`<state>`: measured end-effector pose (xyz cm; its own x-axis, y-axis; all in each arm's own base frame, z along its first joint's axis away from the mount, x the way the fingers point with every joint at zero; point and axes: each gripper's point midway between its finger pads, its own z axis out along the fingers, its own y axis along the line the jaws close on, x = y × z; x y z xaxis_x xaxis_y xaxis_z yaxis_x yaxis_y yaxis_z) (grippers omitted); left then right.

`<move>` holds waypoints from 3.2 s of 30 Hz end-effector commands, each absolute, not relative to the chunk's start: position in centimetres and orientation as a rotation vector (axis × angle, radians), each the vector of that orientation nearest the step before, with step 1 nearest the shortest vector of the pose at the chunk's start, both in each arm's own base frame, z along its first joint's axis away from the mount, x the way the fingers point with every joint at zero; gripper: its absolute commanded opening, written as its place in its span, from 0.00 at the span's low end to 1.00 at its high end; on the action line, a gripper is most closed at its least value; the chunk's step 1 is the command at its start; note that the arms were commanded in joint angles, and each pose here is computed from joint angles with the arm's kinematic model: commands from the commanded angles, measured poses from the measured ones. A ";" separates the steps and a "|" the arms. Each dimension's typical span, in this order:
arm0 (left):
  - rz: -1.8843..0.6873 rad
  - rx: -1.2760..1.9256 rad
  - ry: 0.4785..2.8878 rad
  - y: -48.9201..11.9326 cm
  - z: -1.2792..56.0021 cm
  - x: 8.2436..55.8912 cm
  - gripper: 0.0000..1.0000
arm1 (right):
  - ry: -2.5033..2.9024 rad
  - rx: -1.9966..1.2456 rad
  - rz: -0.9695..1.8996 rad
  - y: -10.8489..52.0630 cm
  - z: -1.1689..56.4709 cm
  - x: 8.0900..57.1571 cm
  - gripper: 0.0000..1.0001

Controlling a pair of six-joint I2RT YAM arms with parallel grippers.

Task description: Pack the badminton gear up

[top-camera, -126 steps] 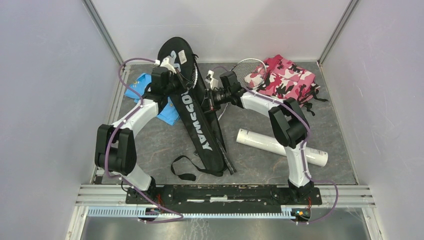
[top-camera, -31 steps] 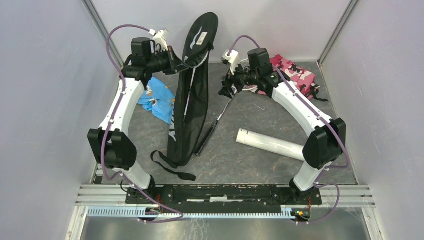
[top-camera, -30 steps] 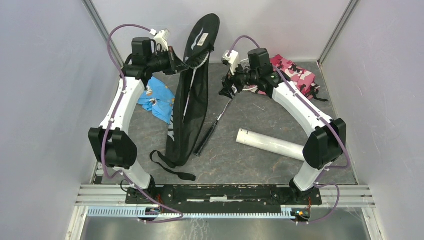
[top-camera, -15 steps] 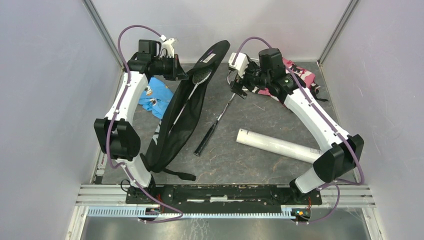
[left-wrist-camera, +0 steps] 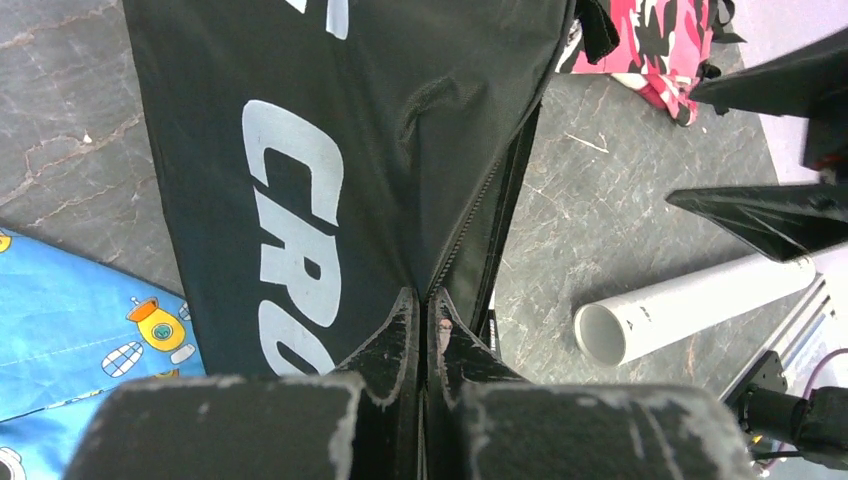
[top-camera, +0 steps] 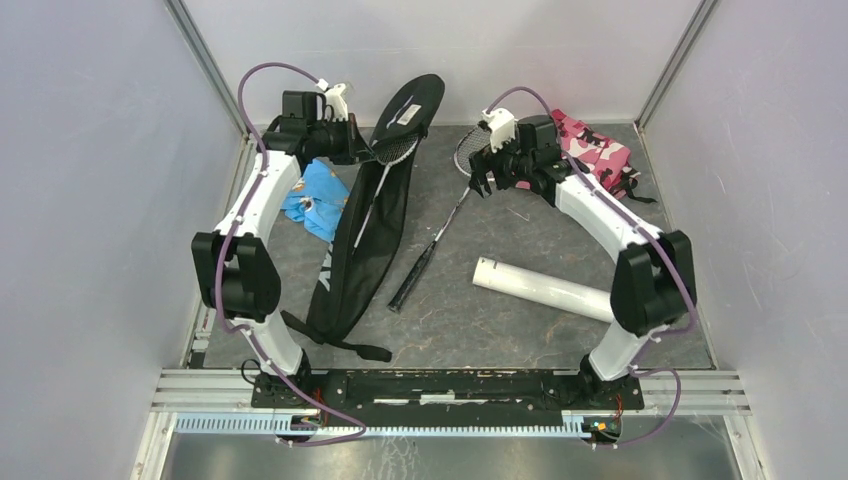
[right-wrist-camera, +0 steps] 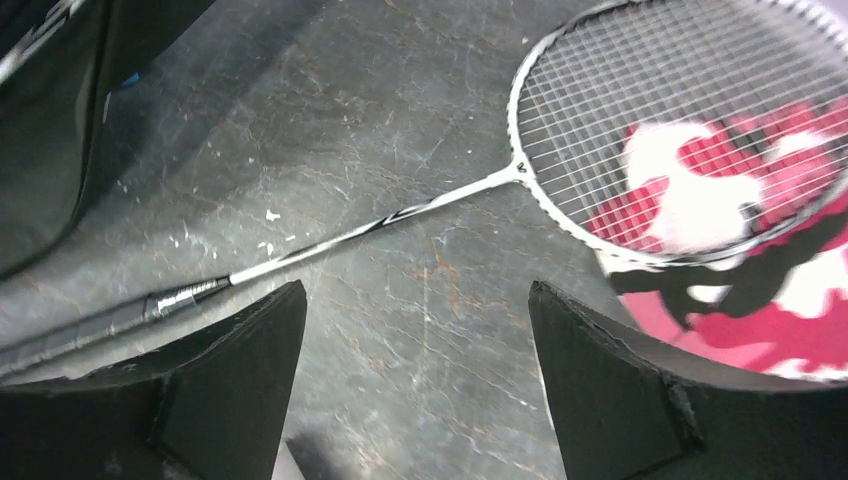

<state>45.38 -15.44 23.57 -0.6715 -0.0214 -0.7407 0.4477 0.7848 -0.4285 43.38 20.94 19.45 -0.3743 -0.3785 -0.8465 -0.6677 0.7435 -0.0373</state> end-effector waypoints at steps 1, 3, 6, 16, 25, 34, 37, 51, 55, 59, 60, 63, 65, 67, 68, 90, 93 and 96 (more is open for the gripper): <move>-0.790 0.243 2.034 -15.5 28.2 46.1 0.02 | 2.053 -0.555 0.631 23.1 17.5 45.6 0.86; -0.792 0.225 2.026 -15.5 28.2 46.1 0.02 | 2.088 -0.500 0.696 23.7 15.9 46.2 0.85; -0.785 0.202 2.017 -15.4 28.0 46.1 0.02 | 2.138 -0.416 0.792 24.4 13.6 46.8 0.83; -0.808 0.191 2.013 -15.5 27.1 45.7 0.02 | 2.260 -0.214 0.842 24.6 8.0 49.0 0.78; -0.822 0.191 2.014 -15.7 26.9 45.7 0.02 | 2.305 -0.139 0.808 24.5 5.5 50.2 0.71; -0.838 0.179 2.018 -15.8 26.8 45.5 0.02 | 2.359 -0.057 0.862 25.0 2.0 50.0 0.60; -0.841 0.174 2.019 -15.8 26.7 45.4 0.02 | 2.382 -0.036 0.867 25.0 1.0 49.9 0.55; -0.847 0.166 2.019 -15.8 26.5 45.1 0.02 | 2.438 0.053 0.911 24.4 -1.0 49.9 0.31; -0.839 0.164 2.021 -15.7 26.3 45.2 0.02 | 2.402 0.101 1.015 24.5 0.5 50.1 0.23; -0.837 0.162 2.019 -15.7 26.4 45.3 0.02 | 2.345 0.158 1.143 24.5 2.9 50.4 0.14; -0.836 0.161 2.017 -15.7 26.4 45.3 0.02 | 2.327 0.169 1.176 24.5 3.4 50.4 0.12; -0.832 0.157 2.016 -15.7 26.5 45.5 0.02 | 2.272 0.203 1.292 24.8 5.3 50.3 0.05; -0.824 0.154 2.016 -15.5 26.5 45.6 0.02 | 2.239 0.200 1.353 25.0 6.7 50.3 0.01; -0.814 0.148 2.019 -15.4 26.3 45.7 0.02 | 2.211 0.199 1.393 25.3 7.9 50.3 0.00; -0.807 0.144 2.019 -15.3 26.3 45.8 0.02 | 2.196 0.193 1.423 25.6 8.6 50.2 0.00; -0.598 -0.260 1.966 -10.6 26.8 49.3 0.02 | 1.987 0.005 1.594 26.7 19.9 46.0 0.00; -0.618 -0.310 1.960 -10.5 26.6 49.9 0.02 | 2.007 -0.083 1.552 26.9 20.3 45.0 0.00; -0.639 -0.341 1.954 -10.5 26.4 50.2 0.02 | 2.060 -0.174 1.512 27.2 19.8 43.5 0.00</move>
